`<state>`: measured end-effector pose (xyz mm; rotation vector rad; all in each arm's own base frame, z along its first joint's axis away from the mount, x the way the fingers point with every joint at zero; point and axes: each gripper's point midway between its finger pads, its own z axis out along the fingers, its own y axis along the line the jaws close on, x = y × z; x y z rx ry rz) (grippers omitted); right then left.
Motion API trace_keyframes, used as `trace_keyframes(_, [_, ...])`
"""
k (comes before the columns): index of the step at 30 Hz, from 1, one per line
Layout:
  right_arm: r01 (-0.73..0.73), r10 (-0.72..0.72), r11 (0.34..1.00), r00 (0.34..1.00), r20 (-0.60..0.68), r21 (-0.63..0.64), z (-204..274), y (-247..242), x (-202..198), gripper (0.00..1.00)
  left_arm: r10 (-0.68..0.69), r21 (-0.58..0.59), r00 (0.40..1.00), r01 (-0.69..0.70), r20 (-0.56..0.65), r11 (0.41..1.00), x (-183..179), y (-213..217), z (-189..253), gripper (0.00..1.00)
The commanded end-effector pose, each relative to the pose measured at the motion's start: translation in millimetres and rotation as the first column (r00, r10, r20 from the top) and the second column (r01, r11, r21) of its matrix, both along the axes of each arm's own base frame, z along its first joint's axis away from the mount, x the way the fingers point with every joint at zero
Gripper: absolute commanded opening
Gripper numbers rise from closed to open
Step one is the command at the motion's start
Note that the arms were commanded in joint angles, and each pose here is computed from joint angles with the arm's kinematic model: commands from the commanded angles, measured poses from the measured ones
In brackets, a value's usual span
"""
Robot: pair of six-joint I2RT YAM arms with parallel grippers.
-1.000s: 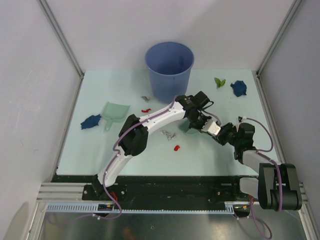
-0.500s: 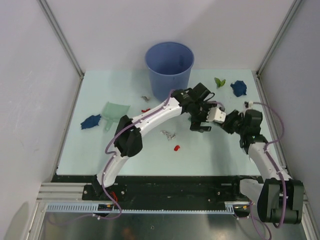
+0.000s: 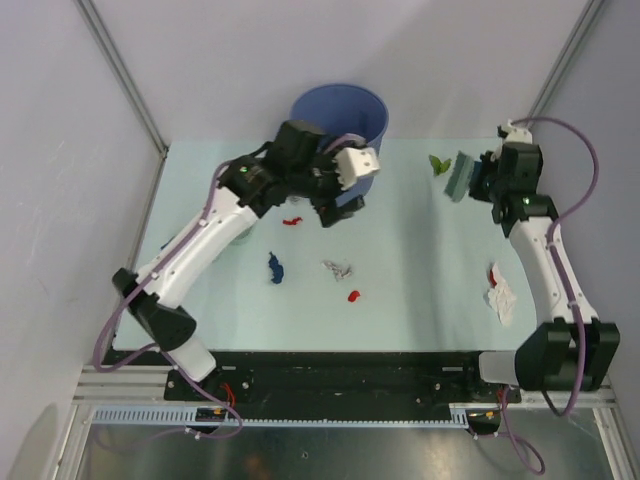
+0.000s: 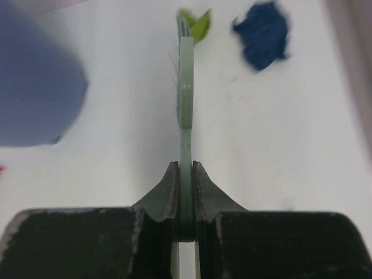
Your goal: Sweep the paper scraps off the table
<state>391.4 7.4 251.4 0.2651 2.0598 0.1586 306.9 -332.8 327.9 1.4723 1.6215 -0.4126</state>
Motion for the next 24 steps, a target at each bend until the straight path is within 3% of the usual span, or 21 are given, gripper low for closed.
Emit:
trace_keyframes(1, [0.059, -0.054, 0.903, 0.998, 0.024, -0.425, 27, -57, 39, 0.00, 0.266, 0.065, 0.956, -0.259, -0.125, 0.964, 25, 75, -37, 1.00])
trace_keyframes(3, [0.037, 0.003, 0.855, 0.997, 0.078, -0.518, 39, -61, 64, 0.00, 0.303, 0.060, 0.935, -0.297, -0.187, 0.953, 25, 102, -49, 1.00])
trace_keyframes(6, [-0.001, 0.074, 0.718, 0.994, 0.075, -0.696, 37, -54, 98, 0.00, 0.419, 0.055, 0.865, -0.421, -0.276, 0.906, 43, 154, -67, 1.00])
trace_keyframes(7, [0.012, 0.041, 0.635, 0.998, 0.050, -0.772, 38, -66, 102, 0.00, 0.475, 0.053, 0.831, -0.482, -0.290, 0.875, 53, 181, -70, 1.00])
trace_keyframes(8, [-0.029, 0.039, 0.587, 0.999, -0.008, -0.809, 17, -65, 116, 0.00, 0.490, 0.066, 0.811, -0.497, -0.318, 0.865, 54, 193, -82, 1.00])
trace_keyframes(9, [0.014, -0.006, 0.543, 1.000, 0.012, -0.839, 29, -73, 124, 0.00, 0.511, 0.072, 0.796, -0.518, -0.325, 0.852, 56, 204, -86, 1.00])
trace_keyframes(11, [-0.046, -0.032, 0.444, 0.997, -0.067, -0.895, 17, -80, 138, 0.00, 0.574, 0.104, 0.738, -0.580, -0.355, 0.808, 60, 236, -104, 1.00])
trace_keyframes(12, [-0.112, -0.079, 0.404, 0.984, -0.157, -0.908, -13, -87, 145, 0.00, 0.589, 0.116, 0.726, -0.591, -0.356, 0.799, 60, 244, -108, 1.00])
trace_keyframes(14, [-0.161, -0.107, 0.343, 0.972, -0.209, -0.925, -13, -91, 156, 0.00, 0.615, 0.150, 0.698, -0.608, -0.366, 0.780, 58, 259, -124, 1.00])
trace_keyframes(20, [-0.354, -0.061, 0.318, 0.918, -0.391, -0.880, -77, -82, 177, 0.00, 0.700, 0.270, 0.641, -0.647, -0.315, 0.713, 53, 284, -158, 1.00])
trace_keyframes(24, [-0.523, 0.131, 0.394, 0.846, -0.517, -0.755, -123, -45, 170, 0.00, 0.735, 0.288, 0.624, -0.676, -0.266, 0.678, 57, 294, -163, 1.00])
